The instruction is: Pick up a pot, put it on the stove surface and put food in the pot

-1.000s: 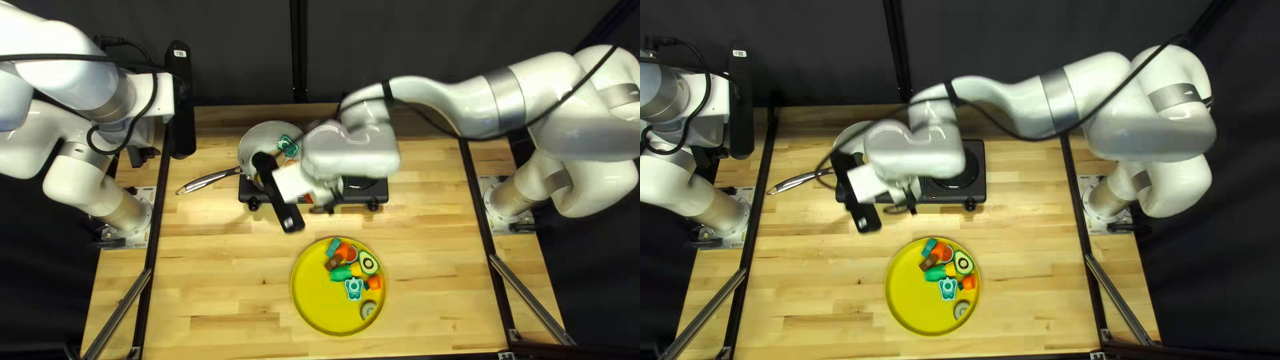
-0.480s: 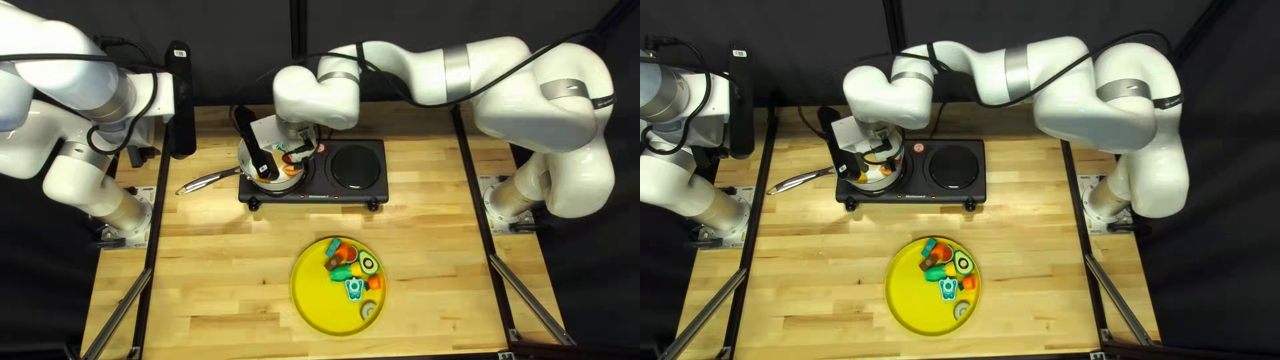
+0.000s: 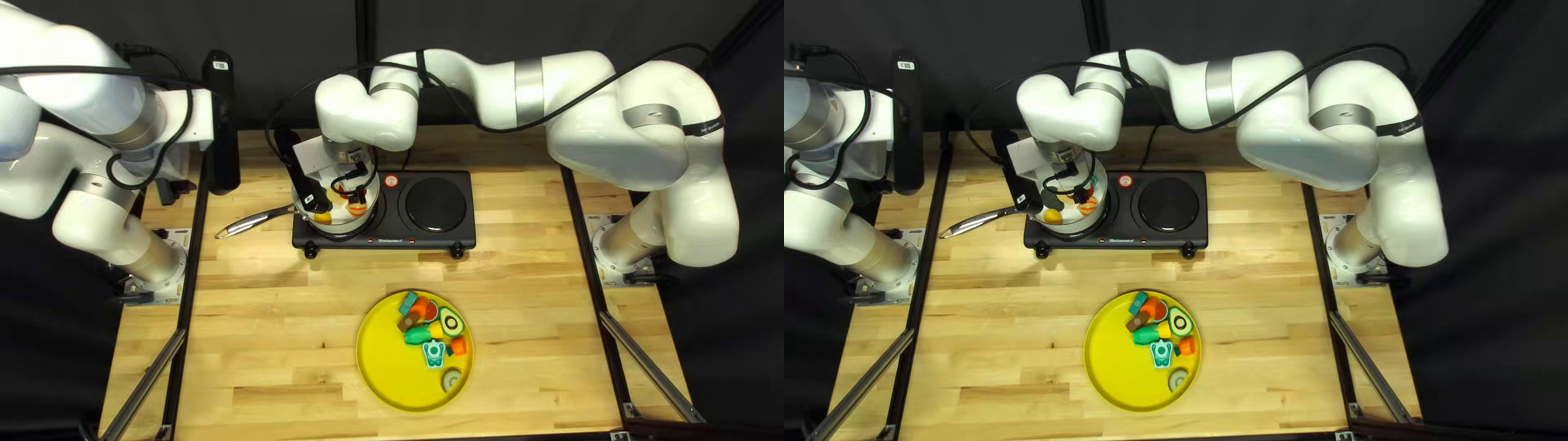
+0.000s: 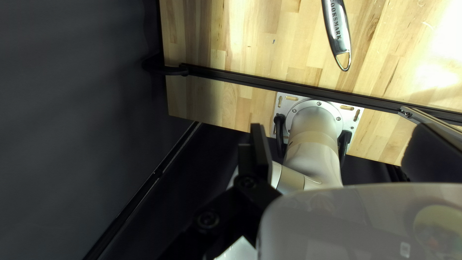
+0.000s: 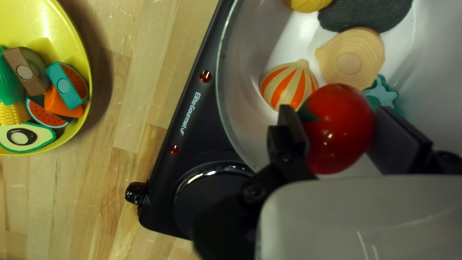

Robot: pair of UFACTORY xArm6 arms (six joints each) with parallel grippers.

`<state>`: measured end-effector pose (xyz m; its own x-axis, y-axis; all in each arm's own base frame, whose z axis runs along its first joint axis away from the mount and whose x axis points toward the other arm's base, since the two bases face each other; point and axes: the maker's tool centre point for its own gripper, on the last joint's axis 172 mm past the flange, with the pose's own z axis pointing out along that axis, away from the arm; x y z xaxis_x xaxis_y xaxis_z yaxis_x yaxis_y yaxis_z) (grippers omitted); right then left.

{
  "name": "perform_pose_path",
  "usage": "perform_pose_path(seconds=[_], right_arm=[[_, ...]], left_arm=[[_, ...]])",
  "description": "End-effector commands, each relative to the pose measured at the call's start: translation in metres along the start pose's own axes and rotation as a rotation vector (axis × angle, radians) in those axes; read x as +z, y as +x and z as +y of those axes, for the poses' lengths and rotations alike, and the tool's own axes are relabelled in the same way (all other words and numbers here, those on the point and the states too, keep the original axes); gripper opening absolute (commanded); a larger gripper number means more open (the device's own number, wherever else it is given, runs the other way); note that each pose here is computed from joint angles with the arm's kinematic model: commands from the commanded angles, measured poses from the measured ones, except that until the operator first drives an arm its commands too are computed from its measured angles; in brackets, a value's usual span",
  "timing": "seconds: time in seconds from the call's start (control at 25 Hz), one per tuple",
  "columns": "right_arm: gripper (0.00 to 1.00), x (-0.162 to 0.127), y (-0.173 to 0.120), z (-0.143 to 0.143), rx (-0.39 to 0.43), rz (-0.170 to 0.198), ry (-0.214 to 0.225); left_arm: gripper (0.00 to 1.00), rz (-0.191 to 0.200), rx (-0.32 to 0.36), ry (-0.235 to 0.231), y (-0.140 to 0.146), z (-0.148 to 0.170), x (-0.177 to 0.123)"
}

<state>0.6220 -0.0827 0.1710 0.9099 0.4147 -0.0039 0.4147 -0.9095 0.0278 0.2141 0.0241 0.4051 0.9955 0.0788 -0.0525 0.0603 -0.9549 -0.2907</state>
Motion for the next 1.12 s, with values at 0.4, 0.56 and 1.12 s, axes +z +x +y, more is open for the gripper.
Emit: perform_pose_path(seconds=[0.4, 0.56, 1.12], right_arm=[[1.0, -0.052, -0.024, -0.101, -0.007, -0.027, -0.046], [1.0, -0.031, -0.024, -0.185, -0.01, -0.038, -0.055], [1.0, 0.081, -0.007, -0.347, -0.079, -0.043, -0.031]], left_arm=[[1.0, 0.0, 0.0, 0.0, 0.0, 0.0, 0.0], [1.0, 0.0, 0.0, 0.0, 0.0, 0.0, 0.0], [1.0, 0.0, 0.0, 0.0, 0.0, 0.0, 0.0]])
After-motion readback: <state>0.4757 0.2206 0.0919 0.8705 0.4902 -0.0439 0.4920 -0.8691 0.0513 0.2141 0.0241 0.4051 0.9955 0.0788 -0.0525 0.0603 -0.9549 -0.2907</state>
